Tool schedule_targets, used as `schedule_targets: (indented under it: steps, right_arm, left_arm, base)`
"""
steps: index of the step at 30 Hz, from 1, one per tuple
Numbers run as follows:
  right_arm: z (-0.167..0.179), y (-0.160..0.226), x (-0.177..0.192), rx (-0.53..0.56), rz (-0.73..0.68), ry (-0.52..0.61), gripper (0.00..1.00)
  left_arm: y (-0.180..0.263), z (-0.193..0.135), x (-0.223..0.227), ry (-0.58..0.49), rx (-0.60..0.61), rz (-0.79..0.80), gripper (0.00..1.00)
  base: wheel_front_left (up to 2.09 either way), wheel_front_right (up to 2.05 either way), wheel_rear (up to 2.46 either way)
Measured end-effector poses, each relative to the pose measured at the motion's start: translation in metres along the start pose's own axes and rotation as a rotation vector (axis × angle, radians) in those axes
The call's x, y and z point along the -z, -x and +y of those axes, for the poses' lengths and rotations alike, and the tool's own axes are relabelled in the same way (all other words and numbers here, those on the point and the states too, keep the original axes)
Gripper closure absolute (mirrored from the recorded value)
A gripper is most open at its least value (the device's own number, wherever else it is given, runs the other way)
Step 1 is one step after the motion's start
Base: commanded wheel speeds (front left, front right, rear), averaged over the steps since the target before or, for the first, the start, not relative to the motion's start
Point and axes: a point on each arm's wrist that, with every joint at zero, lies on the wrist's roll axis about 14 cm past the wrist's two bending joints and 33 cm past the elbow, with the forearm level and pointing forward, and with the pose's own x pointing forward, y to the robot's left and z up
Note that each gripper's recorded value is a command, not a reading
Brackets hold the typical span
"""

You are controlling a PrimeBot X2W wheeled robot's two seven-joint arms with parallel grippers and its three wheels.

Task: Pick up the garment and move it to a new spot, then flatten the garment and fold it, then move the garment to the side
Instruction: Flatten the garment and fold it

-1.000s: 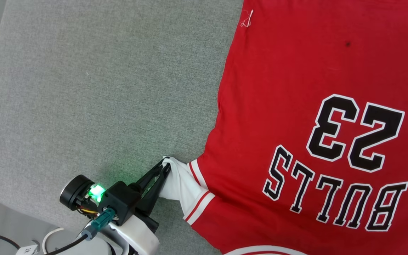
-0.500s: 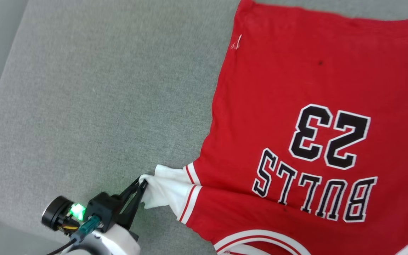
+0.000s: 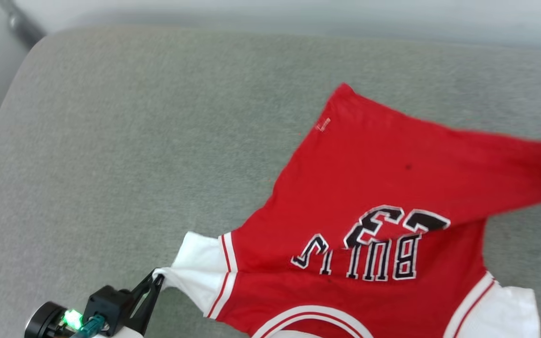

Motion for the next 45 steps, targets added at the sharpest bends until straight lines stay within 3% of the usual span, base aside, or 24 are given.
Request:
schedule_targets:
  steps: [6, 12, 19, 20, 21, 22, 23, 29, 30, 34, 39, 45]
  right_arm:
    - [0.018, 0.021, 0.100, -0.043, 0.140, -0.069, 1.00]
    - [0.071, 0.024, 0.198, -0.163, 0.279, -0.188, 1.00]
    - [0.124, 0.026, 0.258, -0.257, 0.351, -0.284, 1.00]
    - [0.126, 0.025, 0.259, -0.254, 0.341, -0.290, 0.93]
    - [0.126, 0.024, 0.258, -0.249, 0.330, -0.297, 0.69]
    - [0.125, 0.023, 0.256, -0.242, 0.317, -0.302, 0.58]
    - [0.121, 0.021, 0.250, -0.227, 0.290, -0.306, 0.04]
    - [0.057, 0.026, 0.181, -0.067, 0.046, -0.293, 0.00]
    - [0.034, 0.034, 0.140, -0.019, -0.056, -0.260, 0.00]
    - [0.016, 0.045, 0.090, 0.011, -0.134, -0.185, 0.00]
    - [0.022, 0.038, 0.046, -0.023, -0.118, -0.087, 0.00]
    - [0.049, 0.001, 0.012, -0.094, -0.036, 0.006, 0.00]
  left_arm:
    - [0.000, -0.011, -0.005, -0.004, 0.037, -0.016, 1.00]
    - [-0.002, -0.019, -0.010, -0.007, 0.065, -0.032, 1.00]
    - [-0.003, -0.022, -0.008, -0.009, 0.077, -0.027, 1.00]
    - [-0.003, -0.022, -0.008, -0.009, 0.079, -0.028, 1.00]
    - [-0.004, -0.023, -0.008, -0.009, 0.084, -0.029, 1.00]
    - [-0.004, -0.024, -0.008, -0.009, 0.085, -0.029, 1.00]
    - [-0.005, -0.024, -0.008, -0.009, 0.087, -0.029, 1.00]
    - [-0.003, -0.024, -0.009, -0.011, 0.087, -0.035, 1.00]
    - [-0.001, -0.025, -0.008, -0.010, 0.089, -0.035, 1.00]
    - [-0.003, -0.026, -0.008, -0.009, 0.091, -0.032, 1.00]
    - [-0.011, -0.026, -0.012, -0.010, 0.094, -0.041, 1.00]
    - [-0.018, -0.025, -0.009, 0.007, 0.083, -0.029, 1.00]
  base:
    - [0.00, 0.00, 0.00]
    - [0.00, 0.00, 0.00]
    - [0.00, 0.00, 0.00]
    - [0.00, 0.00, 0.00]
    - [0.00, 0.00, 0.00]
    - [0.00, 0.00, 0.00]
    - [0.00, 0.00, 0.00]
    - [0.00, 0.00, 0.00]
    - [0.00, 0.00, 0.00]
    - [0.00, 0.00, 0.00]
    - [0.00, 0.00, 0.00]
    - [0.00, 0.00, 0.00]
